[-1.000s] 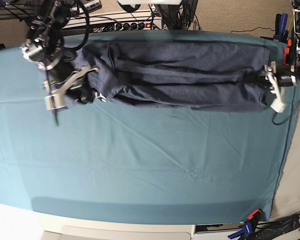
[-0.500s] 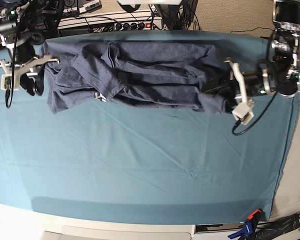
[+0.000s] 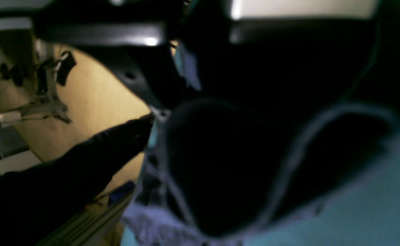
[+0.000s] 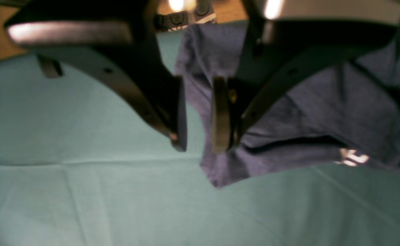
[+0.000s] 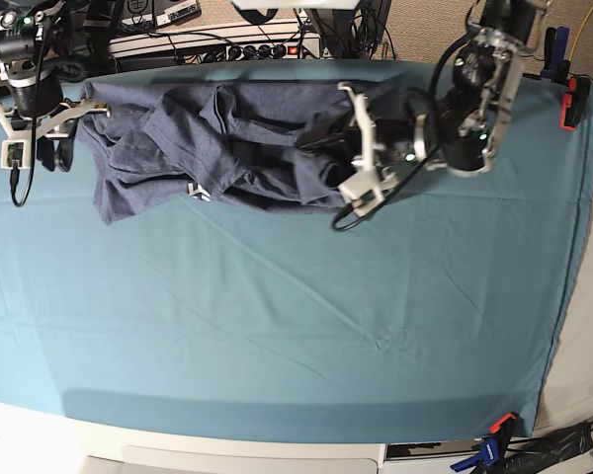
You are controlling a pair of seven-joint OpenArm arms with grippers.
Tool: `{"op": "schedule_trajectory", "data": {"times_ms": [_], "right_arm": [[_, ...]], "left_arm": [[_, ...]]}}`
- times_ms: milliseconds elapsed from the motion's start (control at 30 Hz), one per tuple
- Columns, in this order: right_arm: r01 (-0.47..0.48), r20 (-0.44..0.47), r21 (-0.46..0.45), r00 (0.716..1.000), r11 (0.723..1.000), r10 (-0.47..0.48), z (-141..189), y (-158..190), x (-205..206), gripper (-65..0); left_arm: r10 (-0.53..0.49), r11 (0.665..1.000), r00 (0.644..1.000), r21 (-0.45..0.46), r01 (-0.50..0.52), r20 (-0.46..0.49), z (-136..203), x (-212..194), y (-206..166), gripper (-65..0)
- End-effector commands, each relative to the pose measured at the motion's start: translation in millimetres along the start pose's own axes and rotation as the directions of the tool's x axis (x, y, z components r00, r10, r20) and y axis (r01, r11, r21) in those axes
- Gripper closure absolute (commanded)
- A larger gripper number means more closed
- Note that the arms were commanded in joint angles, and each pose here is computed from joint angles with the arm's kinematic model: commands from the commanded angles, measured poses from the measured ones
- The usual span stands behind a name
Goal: Fold the T-shirt properly
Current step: 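Fold the held end with the left gripper toward the right gripper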
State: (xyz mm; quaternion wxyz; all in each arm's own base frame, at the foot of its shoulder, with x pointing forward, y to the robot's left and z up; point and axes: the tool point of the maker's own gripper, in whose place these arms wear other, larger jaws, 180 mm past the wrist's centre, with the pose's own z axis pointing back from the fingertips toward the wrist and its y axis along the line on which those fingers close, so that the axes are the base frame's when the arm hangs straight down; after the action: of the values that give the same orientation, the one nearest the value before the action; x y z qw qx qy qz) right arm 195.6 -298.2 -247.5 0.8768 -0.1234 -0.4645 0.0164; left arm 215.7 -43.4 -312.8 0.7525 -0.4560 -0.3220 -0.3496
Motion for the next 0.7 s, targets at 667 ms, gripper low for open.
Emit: {"op": "schedule_trajectory", "data": {"times_ms": [667], "right_arm": [[-0.041,0.001,-0.086,0.999,0.995,0.041,4,-21,5,-13.1]], "left_arm": [[-0.097,0.995,0.993,-0.028,0.099,0.067,-34,30,-22,0.0]]}}
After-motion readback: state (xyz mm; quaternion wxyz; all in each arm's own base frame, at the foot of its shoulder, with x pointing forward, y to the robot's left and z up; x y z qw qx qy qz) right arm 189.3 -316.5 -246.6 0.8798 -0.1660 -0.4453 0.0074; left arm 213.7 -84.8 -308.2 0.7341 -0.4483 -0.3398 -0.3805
